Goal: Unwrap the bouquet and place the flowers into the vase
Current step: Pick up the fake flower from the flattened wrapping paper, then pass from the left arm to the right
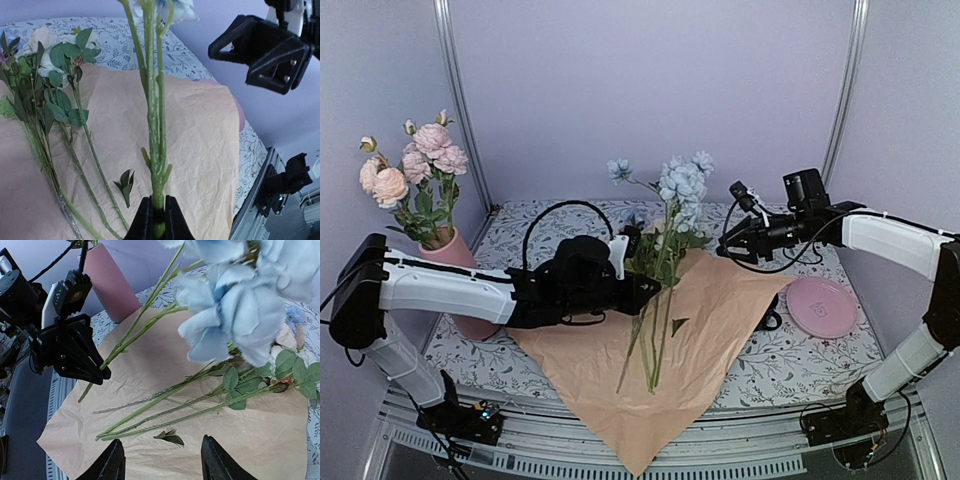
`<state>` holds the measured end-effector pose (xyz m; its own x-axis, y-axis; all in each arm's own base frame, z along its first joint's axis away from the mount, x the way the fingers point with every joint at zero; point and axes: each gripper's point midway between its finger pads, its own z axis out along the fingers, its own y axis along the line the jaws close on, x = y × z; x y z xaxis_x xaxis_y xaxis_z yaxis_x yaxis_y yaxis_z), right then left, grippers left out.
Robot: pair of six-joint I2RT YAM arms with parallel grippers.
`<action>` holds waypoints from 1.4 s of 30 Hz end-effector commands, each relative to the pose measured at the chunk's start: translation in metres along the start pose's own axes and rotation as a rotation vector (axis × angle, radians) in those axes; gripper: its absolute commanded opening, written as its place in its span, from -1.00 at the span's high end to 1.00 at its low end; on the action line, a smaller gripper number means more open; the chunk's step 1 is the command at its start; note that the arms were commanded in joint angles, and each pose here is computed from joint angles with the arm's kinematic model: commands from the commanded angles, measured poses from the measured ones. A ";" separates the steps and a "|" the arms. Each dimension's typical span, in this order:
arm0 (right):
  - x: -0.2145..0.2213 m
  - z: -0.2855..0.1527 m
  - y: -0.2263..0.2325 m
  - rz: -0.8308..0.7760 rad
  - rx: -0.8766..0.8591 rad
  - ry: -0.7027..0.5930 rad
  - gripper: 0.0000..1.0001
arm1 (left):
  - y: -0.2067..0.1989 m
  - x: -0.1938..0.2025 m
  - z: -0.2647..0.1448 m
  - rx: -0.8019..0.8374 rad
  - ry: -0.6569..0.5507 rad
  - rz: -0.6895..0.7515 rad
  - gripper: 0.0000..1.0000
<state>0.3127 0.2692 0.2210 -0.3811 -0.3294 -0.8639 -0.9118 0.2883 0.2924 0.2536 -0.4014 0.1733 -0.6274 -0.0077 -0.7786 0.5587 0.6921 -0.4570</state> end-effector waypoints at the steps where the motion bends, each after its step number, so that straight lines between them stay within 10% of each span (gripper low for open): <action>1: -0.003 0.014 0.039 0.000 -0.102 0.024 -0.11 | -0.022 -0.055 -0.015 0.131 -0.254 -0.062 1.00; 26: -0.002 0.076 0.110 0.015 -0.342 0.090 -0.16 | -0.049 -0.115 -0.033 0.332 -0.556 -0.155 1.00; 35: -0.005 0.080 0.114 0.011 -0.370 0.081 0.12 | -0.056 -0.113 -0.033 0.388 -0.552 -0.166 1.00; 42: -0.006 0.078 0.119 0.004 -0.401 0.077 0.71 | -0.053 -0.109 -0.034 0.381 -0.546 -0.165 1.00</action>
<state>0.2203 0.3714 0.2152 -0.4108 -0.4190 -0.8097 -0.8838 -0.0352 0.4666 0.2736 -0.4168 0.2941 -0.4263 -0.5070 -0.7491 0.6802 0.3663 -0.6350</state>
